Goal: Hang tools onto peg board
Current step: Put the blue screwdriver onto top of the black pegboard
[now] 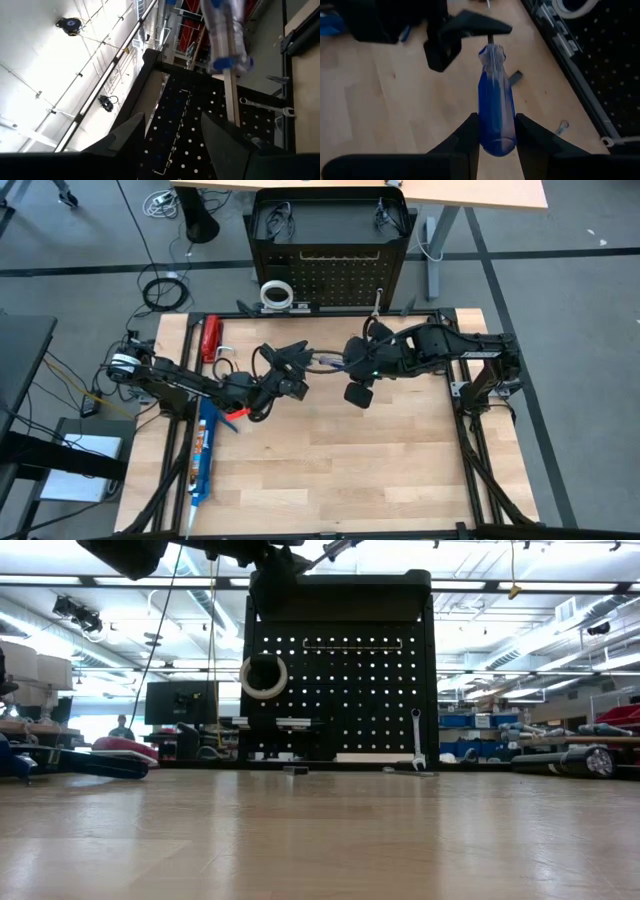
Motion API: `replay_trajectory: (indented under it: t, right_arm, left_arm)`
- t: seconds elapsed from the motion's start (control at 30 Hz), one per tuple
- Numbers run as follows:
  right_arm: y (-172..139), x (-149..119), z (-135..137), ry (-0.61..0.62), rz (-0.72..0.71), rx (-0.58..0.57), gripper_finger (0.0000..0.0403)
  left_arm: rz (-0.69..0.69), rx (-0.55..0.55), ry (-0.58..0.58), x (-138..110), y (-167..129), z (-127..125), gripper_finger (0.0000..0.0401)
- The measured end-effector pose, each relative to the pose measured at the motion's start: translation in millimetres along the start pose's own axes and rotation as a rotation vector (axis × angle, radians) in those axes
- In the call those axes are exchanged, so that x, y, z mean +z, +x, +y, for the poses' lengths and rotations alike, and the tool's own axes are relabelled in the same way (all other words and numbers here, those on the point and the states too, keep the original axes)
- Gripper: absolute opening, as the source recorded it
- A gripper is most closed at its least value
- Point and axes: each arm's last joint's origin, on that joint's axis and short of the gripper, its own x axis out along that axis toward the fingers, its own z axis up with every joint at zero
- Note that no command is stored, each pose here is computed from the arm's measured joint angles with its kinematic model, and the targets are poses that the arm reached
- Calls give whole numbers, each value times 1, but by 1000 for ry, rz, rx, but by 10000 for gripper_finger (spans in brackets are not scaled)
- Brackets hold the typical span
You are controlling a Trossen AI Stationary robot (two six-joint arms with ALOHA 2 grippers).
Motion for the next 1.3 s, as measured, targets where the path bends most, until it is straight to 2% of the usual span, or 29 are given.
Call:
replay_trajectory:
  t: [0.43, 0.57, 0.7, 0.8, 0.97, 1.13, 1.3]
  right_arm:
    - [-12, 1, 5, 2, -74, 14, 107]
    - [-12, 0, 4, 11, -76, -8, 106]
    - [-19, 0, -1, 30, -98, -28, 106]
    - [-26, -2, -7, 52, -117, -68, 108]
    - [-36, 0, -20, 85, -181, -141, 107]
    - [-43, 6, -27, 85, -270, -196, 110]
    - [-48, 16, -38, 102, -363, -277, 108]
  left_arm:
    - [-2, -7, -56, 0, 0, -1, 202]
    - [31, 38, -41, 0, -2, 6, 202]
    - [53, 146, -144, 1, -8, 23, 202]
    - [43, 187, -204, 3, -15, 30, 202]
    - [19, 170, -249, 10, -24, 30, 202]
    - [56, 137, -313, 10, -31, 25, 202]
    - [36, 93, -455, -2, -42, 6, 202]
